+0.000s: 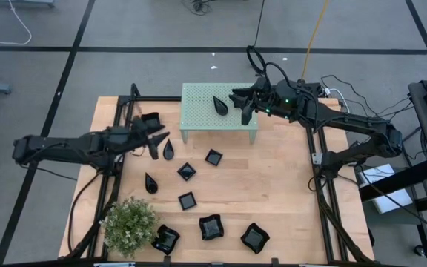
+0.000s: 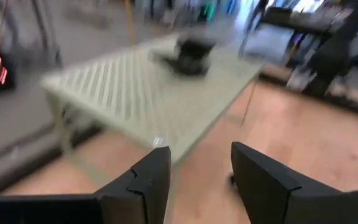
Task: Pick & Place Mini shaped plates
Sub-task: Stack the black drop-shaped plate on the shelf
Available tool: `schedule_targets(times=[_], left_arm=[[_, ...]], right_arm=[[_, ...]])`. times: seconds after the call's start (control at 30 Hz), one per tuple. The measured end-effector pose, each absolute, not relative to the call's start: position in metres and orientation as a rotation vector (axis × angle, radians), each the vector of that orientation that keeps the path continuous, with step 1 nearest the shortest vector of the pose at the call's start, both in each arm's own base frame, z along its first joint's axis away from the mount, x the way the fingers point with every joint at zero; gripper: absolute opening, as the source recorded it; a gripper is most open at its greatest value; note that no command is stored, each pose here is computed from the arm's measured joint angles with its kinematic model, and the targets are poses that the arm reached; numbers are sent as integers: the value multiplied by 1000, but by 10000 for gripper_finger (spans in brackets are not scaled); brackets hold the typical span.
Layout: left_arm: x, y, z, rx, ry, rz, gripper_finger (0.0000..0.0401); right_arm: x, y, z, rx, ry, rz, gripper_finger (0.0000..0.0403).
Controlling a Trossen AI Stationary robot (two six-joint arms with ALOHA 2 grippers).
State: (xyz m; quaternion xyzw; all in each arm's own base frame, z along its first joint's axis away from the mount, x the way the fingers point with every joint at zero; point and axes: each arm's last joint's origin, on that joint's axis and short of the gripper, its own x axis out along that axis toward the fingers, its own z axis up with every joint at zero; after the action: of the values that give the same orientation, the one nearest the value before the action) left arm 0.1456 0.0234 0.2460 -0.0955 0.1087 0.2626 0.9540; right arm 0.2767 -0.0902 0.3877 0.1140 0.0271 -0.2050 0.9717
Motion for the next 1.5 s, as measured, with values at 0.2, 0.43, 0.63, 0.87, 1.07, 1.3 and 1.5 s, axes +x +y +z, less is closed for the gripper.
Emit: schedule_targets(times=[0.2, 0.43, 0.63, 0.87, 1.07, 1.3, 1.5], left_arm=[[166, 31, 235, -441, 448, 679, 172], [178, 35, 196, -691, 754, 876, 172], [183, 37, 167, -839, 939, 989, 172], [192, 38, 146, -828, 1033, 1042, 172], [203, 41, 137, -811, 976, 1053, 172], [208, 45, 121, -790, 1014, 1115, 172], [212, 43, 124, -829, 979, 1059, 114]], right_arm=[[271, -88, 392, 229, 48, -413, 114], [246, -80, 401, 230, 90, -417, 114], [223, -73, 407, 227, 134, -422, 114], [211, -70, 411, 180, 152, -420, 114], [211, -70, 408, 147, 183, -419, 114], [211, -70, 408, 130, 187, -418, 114], [211, -70, 408, 130, 187, -419, 114]])
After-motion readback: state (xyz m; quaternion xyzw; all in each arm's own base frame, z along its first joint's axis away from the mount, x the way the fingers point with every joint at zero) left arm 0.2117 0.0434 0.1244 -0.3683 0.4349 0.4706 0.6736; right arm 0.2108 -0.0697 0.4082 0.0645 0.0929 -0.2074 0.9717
